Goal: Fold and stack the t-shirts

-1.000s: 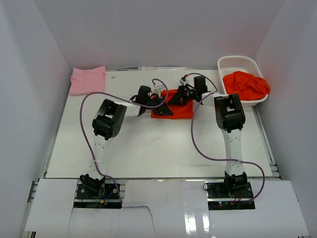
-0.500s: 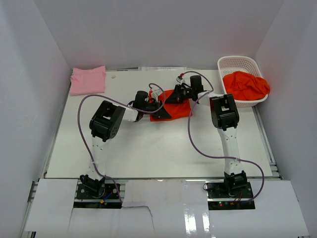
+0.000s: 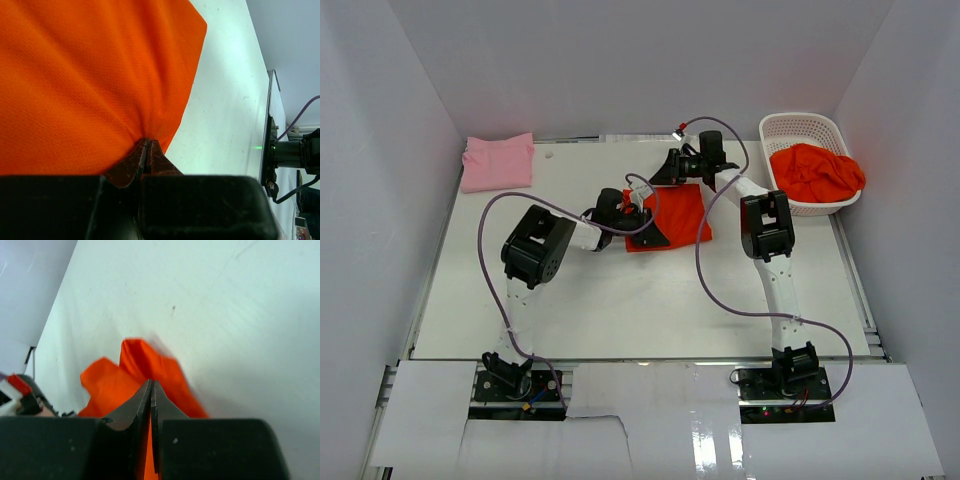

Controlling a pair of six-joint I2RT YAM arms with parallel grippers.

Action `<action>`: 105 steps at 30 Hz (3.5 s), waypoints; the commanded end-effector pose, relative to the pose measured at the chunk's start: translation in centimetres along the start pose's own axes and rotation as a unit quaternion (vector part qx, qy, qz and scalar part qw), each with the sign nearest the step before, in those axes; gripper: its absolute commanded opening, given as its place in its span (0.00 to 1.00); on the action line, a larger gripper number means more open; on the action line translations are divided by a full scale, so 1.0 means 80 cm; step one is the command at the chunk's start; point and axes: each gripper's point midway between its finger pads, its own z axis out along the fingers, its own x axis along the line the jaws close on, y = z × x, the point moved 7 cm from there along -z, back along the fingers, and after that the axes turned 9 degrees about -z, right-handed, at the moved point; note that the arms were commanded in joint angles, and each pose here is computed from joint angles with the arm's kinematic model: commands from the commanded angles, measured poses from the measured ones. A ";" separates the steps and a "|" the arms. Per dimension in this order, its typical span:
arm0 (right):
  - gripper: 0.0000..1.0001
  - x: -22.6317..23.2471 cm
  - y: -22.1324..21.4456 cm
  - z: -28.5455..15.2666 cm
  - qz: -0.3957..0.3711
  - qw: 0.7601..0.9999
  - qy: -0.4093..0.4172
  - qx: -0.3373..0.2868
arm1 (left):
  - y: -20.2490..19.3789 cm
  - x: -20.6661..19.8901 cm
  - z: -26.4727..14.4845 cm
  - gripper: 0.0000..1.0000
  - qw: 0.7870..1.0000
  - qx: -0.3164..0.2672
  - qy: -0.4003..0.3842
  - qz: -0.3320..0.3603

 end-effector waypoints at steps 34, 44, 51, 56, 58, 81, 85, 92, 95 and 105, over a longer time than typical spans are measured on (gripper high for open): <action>0.48 0.164 -0.005 -0.158 -0.023 0.992 -0.116 0.055 | 0.071 -0.182 -0.102 0.50 0.983 -0.105 0.144 0.037; 0.60 0.196 -0.073 -0.176 0.049 0.991 -0.095 0.082 | 0.067 -0.081 -0.109 0.72 0.968 -0.071 0.241 0.008; 0.11 0.183 -0.068 -0.167 0.044 0.992 -0.091 0.078 | 0.069 -0.067 -0.091 0.70 0.974 -0.048 0.221 0.023; 0.08 0.148 -0.078 -0.149 0.063 0.990 -0.091 0.090 | 0.078 -0.067 -0.097 0.70 0.968 -0.060 0.238 0.045; 0.08 0.131 -0.080 -0.142 0.065 0.988 -0.102 0.094 | 0.081 -0.067 -0.098 0.70 0.966 -0.061 0.248 0.051; 0.08 0.053 -0.076 -0.178 0.086 0.978 -0.179 0.069 | 0.090 0.019 -0.088 0.68 0.912 -0.046 0.401 0.070; 0.10 0.045 -0.077 -0.187 0.088 0.977 -0.185 0.064 | 0.089 0.039 -0.095 0.67 0.893 -0.050 0.443 0.066; 0.11 0.039 -0.046 -0.199 0.063 0.978 -0.195 0.037 | 0.121 0.031 -0.123 0.66 0.869 -0.105 0.481 0.053; 0.11 0.046 -0.029 -0.201 0.055 0.980 -0.189 0.026 | 0.153 -0.005 -0.129 0.68 0.874 -0.136 0.461 0.069; 0.14 0.081 -0.004 -0.206 0.038 0.985 -0.169 0.021 | 0.195 -0.111 -0.150 0.72 0.913 -0.160 0.369 0.068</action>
